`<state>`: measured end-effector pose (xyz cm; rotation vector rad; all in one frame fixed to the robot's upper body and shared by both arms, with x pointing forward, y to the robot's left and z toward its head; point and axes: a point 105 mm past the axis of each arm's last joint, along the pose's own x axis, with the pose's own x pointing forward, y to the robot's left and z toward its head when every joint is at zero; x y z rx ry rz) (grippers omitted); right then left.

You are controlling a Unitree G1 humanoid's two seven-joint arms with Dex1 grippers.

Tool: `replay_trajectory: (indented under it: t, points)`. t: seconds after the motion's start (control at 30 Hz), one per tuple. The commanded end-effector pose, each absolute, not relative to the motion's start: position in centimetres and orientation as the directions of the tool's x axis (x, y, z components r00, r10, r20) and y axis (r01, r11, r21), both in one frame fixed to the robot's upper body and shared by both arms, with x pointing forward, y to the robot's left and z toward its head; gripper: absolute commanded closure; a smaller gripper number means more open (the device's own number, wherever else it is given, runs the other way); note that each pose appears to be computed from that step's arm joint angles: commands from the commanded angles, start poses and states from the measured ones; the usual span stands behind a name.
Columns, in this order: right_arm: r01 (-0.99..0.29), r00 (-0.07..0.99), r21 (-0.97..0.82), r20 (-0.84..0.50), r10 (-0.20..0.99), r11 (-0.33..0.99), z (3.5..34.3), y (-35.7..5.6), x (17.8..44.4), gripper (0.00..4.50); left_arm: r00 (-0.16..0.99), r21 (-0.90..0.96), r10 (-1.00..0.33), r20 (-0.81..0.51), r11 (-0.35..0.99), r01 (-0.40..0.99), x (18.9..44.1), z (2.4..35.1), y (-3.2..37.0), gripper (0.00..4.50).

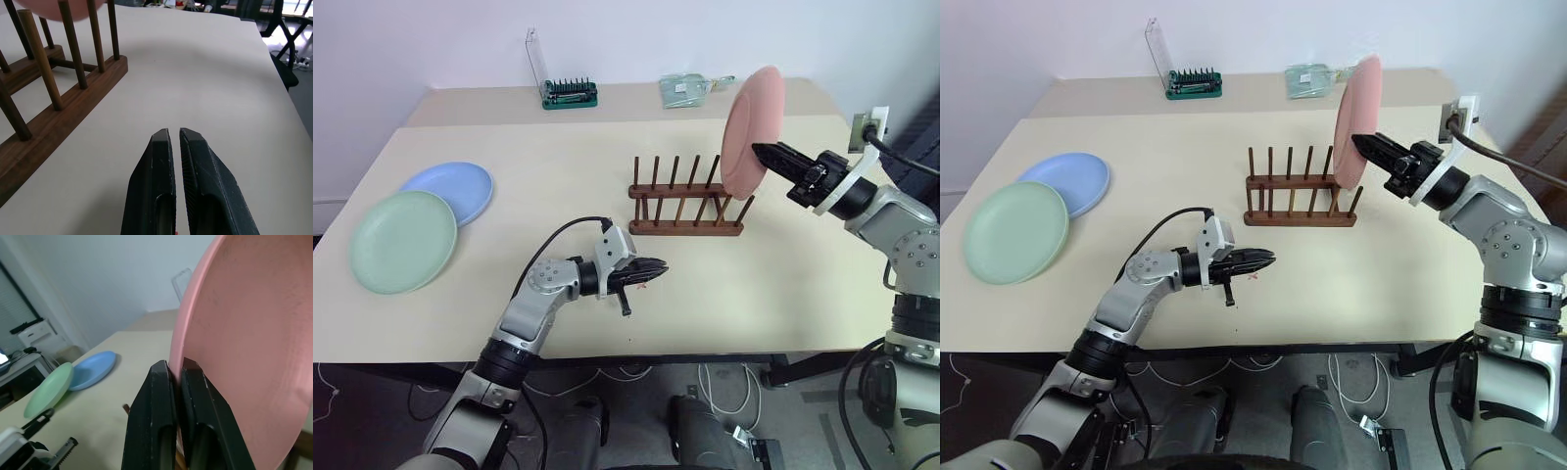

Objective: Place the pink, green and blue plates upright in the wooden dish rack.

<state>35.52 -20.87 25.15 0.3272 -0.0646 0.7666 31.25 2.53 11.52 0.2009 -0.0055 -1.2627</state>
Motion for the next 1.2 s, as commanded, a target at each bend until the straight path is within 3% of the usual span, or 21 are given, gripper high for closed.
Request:
replay_trajectory:
  t: [0.03, 0.07, 0.13, 0.27, 0.43, 0.53, 0.57, 0.67, 0.83, 0.87, 0.93, 1.0, 1.13, 1.2]
  points:
    - [-0.706, 0.708, 0.229, 0.231, 0.667, 0.67, 26.8, -21.0, 35.4, 3.8, 0.298, 0.175, -0.952, -0.073, 0.282, 0.943, 31.1, 12.6, 2.4, 4.19]
    - [-0.707, 0.707, 0.228, 0.232, 0.668, 0.669, 26.8, -21.0, 35.3, 3.55, 0.298, 0.175, -0.952, -0.073, 0.282, 0.943, 31.1, 12.6, 2.4, 4.19]
    - [-0.701, 0.713, 0.216, 0.234, 0.661, 0.679, 26.9, -21.1, 35.3, 2.62, 0.297, 0.174, -0.952, -0.073, 0.281, 0.944, 31.1, 12.6, 2.4, 4.19]
    - [-0.617, 0.773, 0.128, 0.284, 0.567, 0.776, 28.2, -22.5, 36.1, 0.55, 0.299, 0.177, -0.952, -0.073, 0.282, 0.943, 31.1, 12.6, 2.4, 4.19]
    - [-0.429, 0.839, -0.03, 0.357, 0.41, 0.903, 31.5, -25.4, 36.4, 0.55, 0.348, 0.207, -0.937, -0.036, 0.334, 0.92, 31.7, 13.3, 2.7, 4.19]
    - [-0.411, 0.814, -0.142, 0.388, 0.433, 0.9, 33.4, -24.9, 35.4, 0.55, 0.407, 0.206, -0.914, 0.006, 0.399, 0.894, 32.7, 14.0, 3.1, 4.19]
    - [-0.44, 0.781, -0.231, 0.378, 0.497, 0.868, 34.1, -23.4, 34.5, 0.55, 0.454, 0.193, -0.89, 0.033, 0.451, 0.871, 33.5, 14.7, 3.8, 4.19]
    - [-0.531, 0.69, -0.417, 0.293, 0.662, 0.738, 34.4, -19.1, 32.5, 0.48, 0.544, 0.119, -0.83, 0.123, 0.556, 0.823, 34.9, 16.8, 5.9, 2.95]
    - [-0.669, 0.567, -0.564, 0.036, 0.823, 0.485, 30.2, -12.8, 30.6, 0.48, 0.683, 0.109, -0.707, 0.184, 0.705, 0.701, 35.8, 19.4, 11.1, 0.35]
    - [-0.676, 0.566, -0.573, 0.0, 0.824, 0.464, 29.2, -11.9, 30.9, 0.48, 0.726, 0.101, -0.662, 0.184, 0.748, 0.656, 36.0, 19.7, 12.7, 0.08]
    - [-0.681, 0.552, -0.625, -0.096, 0.828, 0.381, 26.5, -9.5, 31.4, 0.48, 0.824, 0.06, -0.524, 0.215, 0.85, 0.524, 35.9, 20.9, 17.7, 0.08]
    - [-0.683, 0.544, -0.641, -0.13, 0.829, 0.349, 24.3, -7.4, 32.4, 0.48, 0.92, -0.009, -0.292, 0.26, 0.952, 0.304, 35.3, 22.3, 23.8, 0.08]
    - [-0.685, 0.533, -0.642, -0.12, 0.838, 0.344, 23.2, -5.6, 33.0, 0.48, 0.957, -0.12, 0.002, 0.289, 0.992, 0.034, 34.0, 23.4, 29.5, 0.08]
    - [-0.717, 0.499, -0.616, -0.127, 0.857, 0.327, 22.4, -4.7, 33.0, 0.48, 0.94, -0.146, 0.27, 0.21, 0.959, -0.243, 32.4, 22.0, 34.6, 0.08]
